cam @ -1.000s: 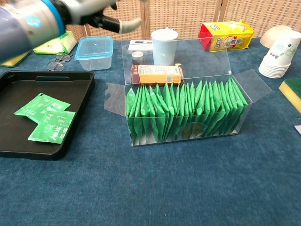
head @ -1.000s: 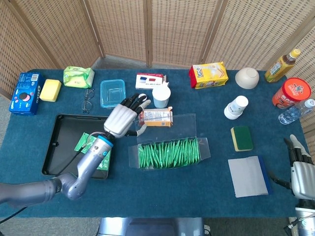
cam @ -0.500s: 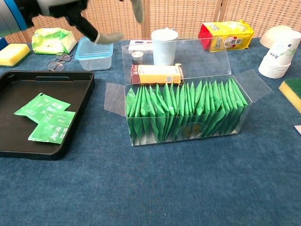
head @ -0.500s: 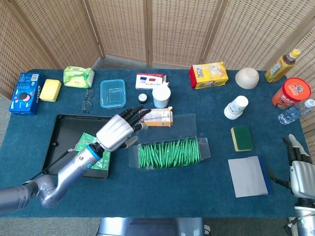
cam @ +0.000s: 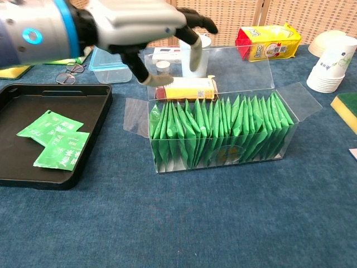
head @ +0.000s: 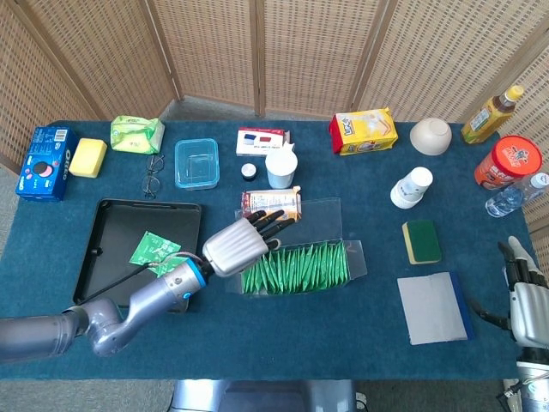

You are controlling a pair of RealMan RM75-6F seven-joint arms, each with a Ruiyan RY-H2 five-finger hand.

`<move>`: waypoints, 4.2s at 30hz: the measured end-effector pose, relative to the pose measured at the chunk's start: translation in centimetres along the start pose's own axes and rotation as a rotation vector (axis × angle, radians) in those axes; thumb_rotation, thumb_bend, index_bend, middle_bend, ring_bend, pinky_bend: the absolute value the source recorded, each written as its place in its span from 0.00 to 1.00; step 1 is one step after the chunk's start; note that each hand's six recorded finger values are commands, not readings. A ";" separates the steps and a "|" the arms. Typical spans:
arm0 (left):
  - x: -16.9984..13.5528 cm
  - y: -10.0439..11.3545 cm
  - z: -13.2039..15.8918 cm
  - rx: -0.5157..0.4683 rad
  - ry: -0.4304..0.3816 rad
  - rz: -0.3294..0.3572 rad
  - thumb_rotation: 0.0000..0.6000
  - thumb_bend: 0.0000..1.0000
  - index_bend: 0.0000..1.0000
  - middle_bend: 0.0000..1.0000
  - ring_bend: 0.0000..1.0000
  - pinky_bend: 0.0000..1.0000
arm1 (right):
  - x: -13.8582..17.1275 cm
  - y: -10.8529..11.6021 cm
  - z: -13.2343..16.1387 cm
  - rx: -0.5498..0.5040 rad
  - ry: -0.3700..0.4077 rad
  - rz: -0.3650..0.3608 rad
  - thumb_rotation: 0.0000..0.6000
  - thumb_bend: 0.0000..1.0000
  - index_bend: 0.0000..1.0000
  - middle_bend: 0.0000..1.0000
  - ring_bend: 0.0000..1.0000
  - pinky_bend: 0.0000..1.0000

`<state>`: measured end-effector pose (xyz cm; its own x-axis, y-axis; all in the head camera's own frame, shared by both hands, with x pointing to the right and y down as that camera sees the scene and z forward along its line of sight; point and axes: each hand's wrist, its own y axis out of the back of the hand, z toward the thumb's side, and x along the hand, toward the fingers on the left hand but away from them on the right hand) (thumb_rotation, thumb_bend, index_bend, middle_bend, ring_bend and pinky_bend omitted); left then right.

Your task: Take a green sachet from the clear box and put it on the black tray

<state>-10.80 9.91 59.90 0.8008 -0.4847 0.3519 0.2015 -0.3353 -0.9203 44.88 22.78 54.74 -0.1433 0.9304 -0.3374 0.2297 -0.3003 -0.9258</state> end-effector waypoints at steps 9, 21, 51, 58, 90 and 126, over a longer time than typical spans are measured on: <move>2.4 -1.3 1.4 0.082 -0.004 -0.053 1.00 0.37 0.36 0.04 0.00 0.16 | 0.1 0.0 -0.4 -0.005 -0.007 -0.004 1.00 0.21 0.00 0.02 0.07 0.20; 3.9 -2.5 2.5 0.131 0.000 -0.081 1.00 0.37 0.36 0.04 0.00 0.15 | 0.3 0.0 -0.8 -0.007 -0.015 -0.010 1.00 0.21 0.00 0.02 0.07 0.20; 3.9 -3.2 2.8 0.160 0.015 -0.101 1.00 0.35 0.36 0.04 0.00 0.15 | 0.8 0.2 -1.3 -0.013 -0.023 -0.023 1.00 0.21 0.00 0.02 0.06 0.20; 4.2 -3.4 3.0 0.167 0.014 -0.100 1.00 0.35 0.44 0.04 0.00 0.15 | 0.9 0.2 -1.5 -0.014 -0.027 -0.026 1.00 0.21 0.00 0.02 0.06 0.20; 5.1 -3.2 3.0 0.182 0.026 -0.043 1.00 0.35 0.62 0.14 0.00 0.15 | 1.3 0.4 -1.8 -0.019 -0.033 -0.034 1.00 0.21 0.00 0.02 0.06 0.20; -7.4 6.6 -4.5 -0.044 0.207 0.342 1.00 0.35 0.64 0.19 0.00 0.15 | -0.3 0.0 0.1 -0.026 0.032 -0.030 1.00 0.21 0.00 0.02 0.06 0.20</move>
<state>-17.90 7.66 51.99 0.6859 -0.7254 0.0576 -0.0847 -0.1582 -0.9838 44.84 22.46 54.79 -0.1196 0.9453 -0.3034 0.2506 -0.2669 -0.9306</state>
